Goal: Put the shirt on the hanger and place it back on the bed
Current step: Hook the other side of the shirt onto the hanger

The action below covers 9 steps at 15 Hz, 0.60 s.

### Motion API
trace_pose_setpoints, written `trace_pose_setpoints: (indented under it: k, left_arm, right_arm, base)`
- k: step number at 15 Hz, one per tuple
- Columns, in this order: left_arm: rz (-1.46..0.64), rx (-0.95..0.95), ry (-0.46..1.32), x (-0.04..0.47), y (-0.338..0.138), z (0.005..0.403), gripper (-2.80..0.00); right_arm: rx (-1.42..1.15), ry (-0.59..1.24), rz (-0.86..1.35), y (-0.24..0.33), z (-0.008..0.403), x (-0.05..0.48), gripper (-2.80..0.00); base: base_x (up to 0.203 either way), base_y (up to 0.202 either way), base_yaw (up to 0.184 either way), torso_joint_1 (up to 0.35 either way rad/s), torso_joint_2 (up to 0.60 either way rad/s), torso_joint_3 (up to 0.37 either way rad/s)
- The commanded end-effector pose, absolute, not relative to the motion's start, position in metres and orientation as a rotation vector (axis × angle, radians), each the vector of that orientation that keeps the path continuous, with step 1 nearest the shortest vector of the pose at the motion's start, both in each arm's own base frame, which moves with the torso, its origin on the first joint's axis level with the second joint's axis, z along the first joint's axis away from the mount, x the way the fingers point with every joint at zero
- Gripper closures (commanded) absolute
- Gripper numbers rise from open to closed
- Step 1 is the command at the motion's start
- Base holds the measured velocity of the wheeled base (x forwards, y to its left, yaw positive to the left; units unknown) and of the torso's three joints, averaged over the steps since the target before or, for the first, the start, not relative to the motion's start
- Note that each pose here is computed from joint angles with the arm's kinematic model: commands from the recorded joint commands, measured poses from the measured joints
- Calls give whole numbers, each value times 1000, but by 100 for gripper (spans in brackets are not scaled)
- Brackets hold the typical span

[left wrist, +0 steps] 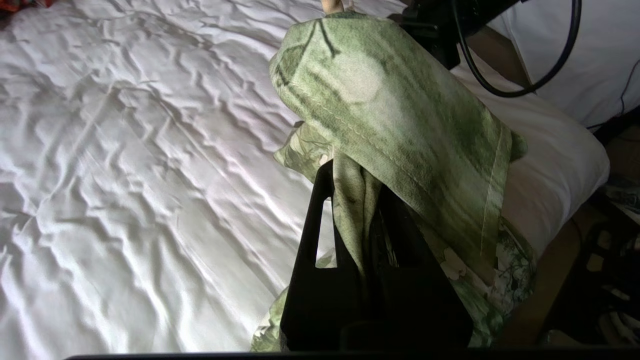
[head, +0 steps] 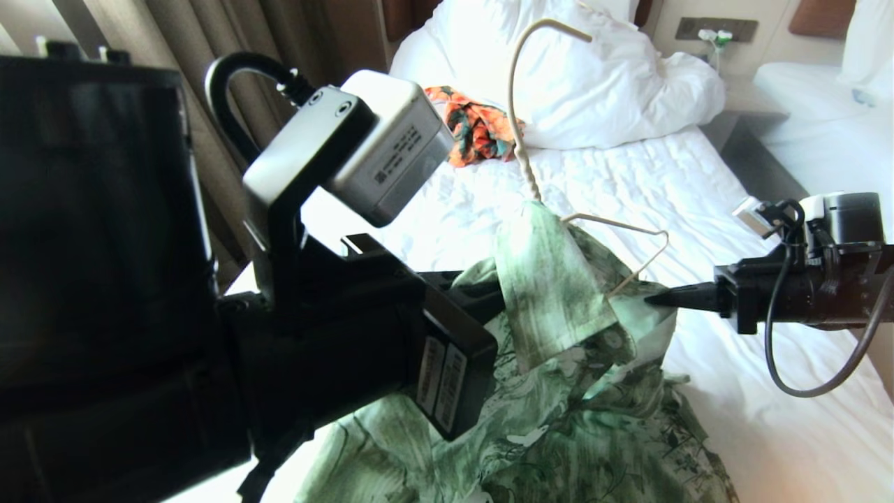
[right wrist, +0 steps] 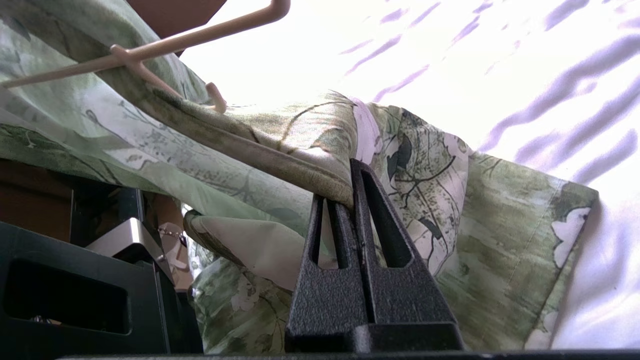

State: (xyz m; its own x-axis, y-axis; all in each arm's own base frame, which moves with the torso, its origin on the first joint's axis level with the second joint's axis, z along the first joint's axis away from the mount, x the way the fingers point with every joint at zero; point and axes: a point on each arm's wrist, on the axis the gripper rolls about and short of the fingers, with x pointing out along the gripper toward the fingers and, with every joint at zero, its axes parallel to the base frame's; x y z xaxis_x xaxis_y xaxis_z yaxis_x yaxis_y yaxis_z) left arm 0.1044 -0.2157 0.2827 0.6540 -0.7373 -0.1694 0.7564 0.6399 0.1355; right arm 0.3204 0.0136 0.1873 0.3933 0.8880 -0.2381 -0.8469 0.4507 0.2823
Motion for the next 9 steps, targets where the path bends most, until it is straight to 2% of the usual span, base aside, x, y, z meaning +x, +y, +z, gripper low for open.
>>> trace_pose_setpoints:
  k: [1, 9]
  left_arm:
    - [-881, 196, 95, 95, -212, 283, 0]
    - [-922, 124, 33, 86, -221, 308, 0]
  right_arm:
    - [115, 367, 1108, 13, 191, 320, 0]
    - [133, 384, 1111, 16, 186, 324, 0]
  base:
    - [0, 0, 0, 0, 0, 0]
    - [0, 0, 0, 0, 0, 0]
